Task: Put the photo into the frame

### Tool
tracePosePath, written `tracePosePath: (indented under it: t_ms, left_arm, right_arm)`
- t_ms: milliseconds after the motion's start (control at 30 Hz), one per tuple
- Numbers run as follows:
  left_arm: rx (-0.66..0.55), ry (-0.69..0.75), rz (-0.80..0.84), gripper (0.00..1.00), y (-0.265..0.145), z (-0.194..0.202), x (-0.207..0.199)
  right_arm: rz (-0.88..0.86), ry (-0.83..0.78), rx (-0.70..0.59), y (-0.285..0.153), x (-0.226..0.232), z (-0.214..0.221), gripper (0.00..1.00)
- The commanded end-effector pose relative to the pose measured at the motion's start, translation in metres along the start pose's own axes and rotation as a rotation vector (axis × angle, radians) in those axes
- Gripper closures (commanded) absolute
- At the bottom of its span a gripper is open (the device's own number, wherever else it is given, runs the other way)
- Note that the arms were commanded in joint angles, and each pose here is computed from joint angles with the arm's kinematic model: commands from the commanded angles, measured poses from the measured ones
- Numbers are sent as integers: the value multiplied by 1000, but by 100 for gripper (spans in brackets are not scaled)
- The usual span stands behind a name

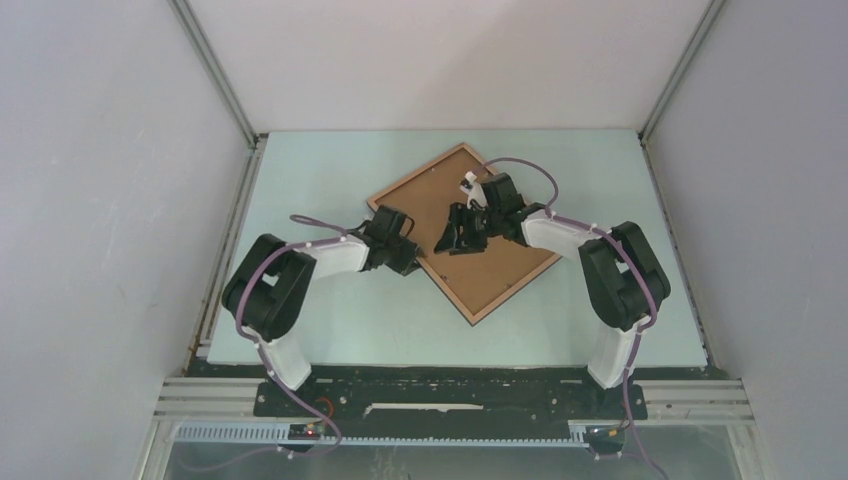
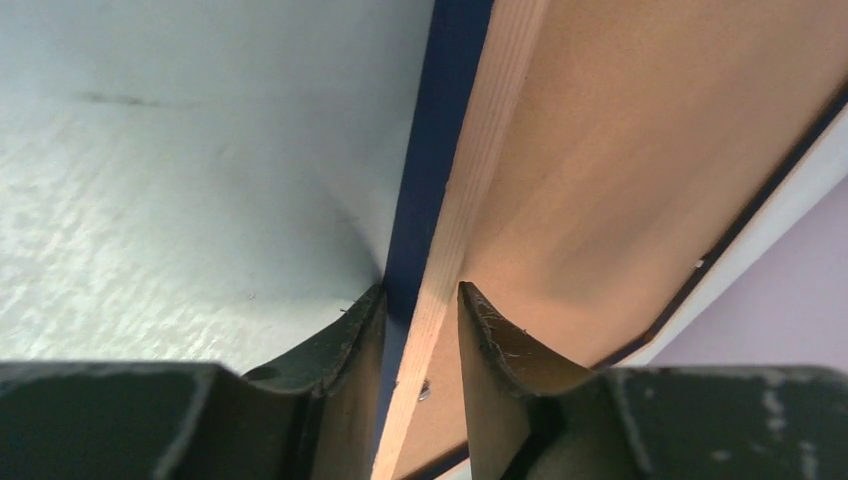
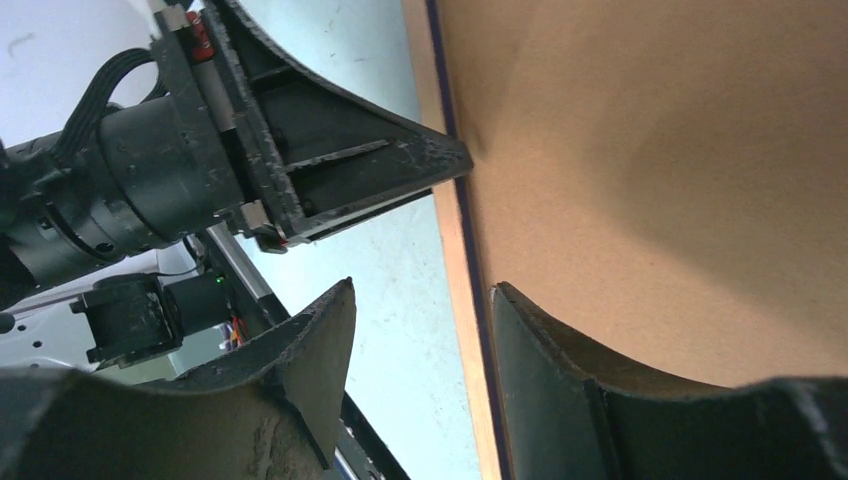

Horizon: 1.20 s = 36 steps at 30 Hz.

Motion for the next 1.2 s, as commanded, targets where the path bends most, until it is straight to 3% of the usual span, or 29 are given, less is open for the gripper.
tracePosePath:
  t_ms: [0,100,333,667,1167]
  left_arm:
    - [-16,150,-156,68,19,0,20]
    - [1,207,-174,84,24,-2,23]
    - [70,470,-264,99,30,-24,22]
    - [112,862,-325,100,16,-73,24]
    - [143,847,-162,100,22,-74,-15]
  right_arm:
    - [-42,-3,-24,0,5,-7,39]
    - [-58,-6,-32,-1,7,-7,39]
    - [-80,-20,-53,-6,12,-6,39]
    - [-87,12,-54,-7,4,-8,39]
    - [-92,0,-53,11,12,-18,39]
Point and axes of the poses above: each gripper's point midway between its finger pads, its own y axis out along the fingers, its own x axis along the line the jaws close on, z = x × y, the point moved 5 cm from there along -y, back along the fingers, and after that the axes turned 7 degrees about y, right-handed, at the moved point
